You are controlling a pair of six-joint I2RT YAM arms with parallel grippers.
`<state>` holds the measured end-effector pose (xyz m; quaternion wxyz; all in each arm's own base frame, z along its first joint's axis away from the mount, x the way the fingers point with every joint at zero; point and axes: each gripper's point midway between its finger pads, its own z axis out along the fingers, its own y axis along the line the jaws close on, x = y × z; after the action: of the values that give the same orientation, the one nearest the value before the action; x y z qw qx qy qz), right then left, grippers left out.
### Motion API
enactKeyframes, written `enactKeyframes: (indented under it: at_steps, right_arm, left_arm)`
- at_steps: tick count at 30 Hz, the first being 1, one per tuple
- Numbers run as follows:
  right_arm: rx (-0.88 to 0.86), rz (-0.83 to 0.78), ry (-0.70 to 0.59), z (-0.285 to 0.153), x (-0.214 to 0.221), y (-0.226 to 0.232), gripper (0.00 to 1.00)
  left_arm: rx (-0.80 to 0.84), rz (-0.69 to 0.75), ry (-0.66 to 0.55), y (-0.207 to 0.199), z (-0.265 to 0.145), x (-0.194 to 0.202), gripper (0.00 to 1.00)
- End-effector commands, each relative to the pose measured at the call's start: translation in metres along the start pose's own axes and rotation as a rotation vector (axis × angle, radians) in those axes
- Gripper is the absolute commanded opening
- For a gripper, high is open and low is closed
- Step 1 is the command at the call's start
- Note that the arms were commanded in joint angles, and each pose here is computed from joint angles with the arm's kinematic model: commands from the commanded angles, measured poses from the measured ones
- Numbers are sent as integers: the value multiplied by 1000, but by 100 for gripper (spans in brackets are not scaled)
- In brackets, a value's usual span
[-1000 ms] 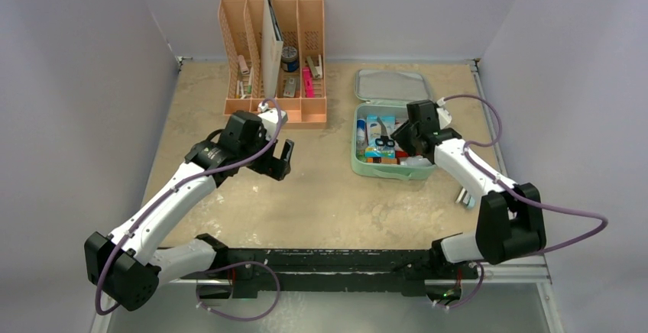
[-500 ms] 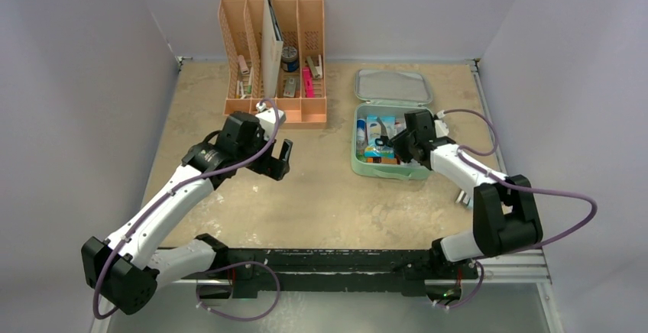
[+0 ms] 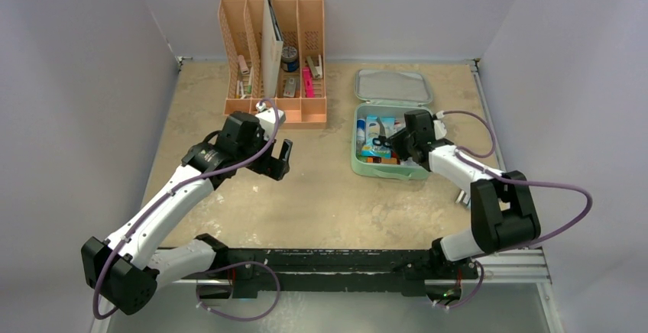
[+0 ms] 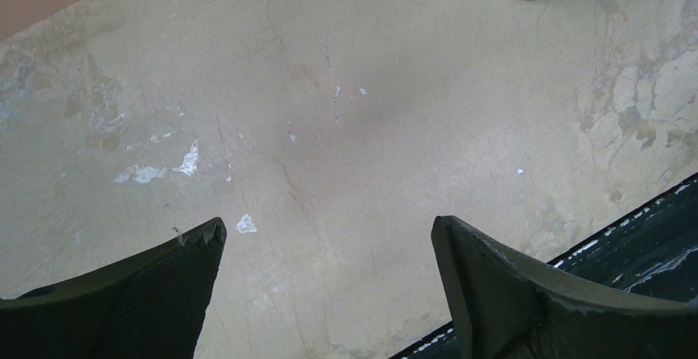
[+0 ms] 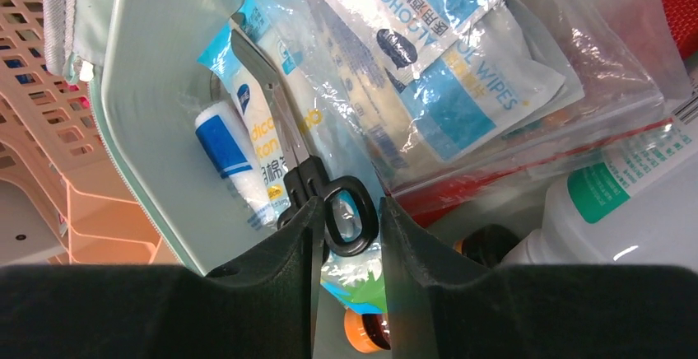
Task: Organize the medicine kit
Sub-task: Adjust the scissors in the medicine box.
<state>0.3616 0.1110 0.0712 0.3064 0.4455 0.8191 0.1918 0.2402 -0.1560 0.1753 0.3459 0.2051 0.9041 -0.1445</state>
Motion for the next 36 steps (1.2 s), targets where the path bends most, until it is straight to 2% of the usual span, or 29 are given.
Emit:
enactKeyframes:
  at_steps: [1, 10, 18, 30, 36]
  right_arm:
    - [4, 35, -6, 5, 0, -3, 33]
    - [-15, 66, -27, 11, -3, -2, 24]
    - [-71, 53, -94, -2, -18, 10, 0]
    - [-103, -133, -143, -37, -34, 16, 0]
    - [-190, -350, -154, -63, -50, 33, 0]
  left_arm:
    - [-9, 8, -46, 1, -5, -7, 95]
    - [-14, 9, -39, 2, -2, -7, 95]
    - [-5, 8, -31, 1, 0, -6, 95]
    - [3, 8, -25, -1, 1, -5, 95]
    - [13, 8, -22, -2, 1, -5, 95]
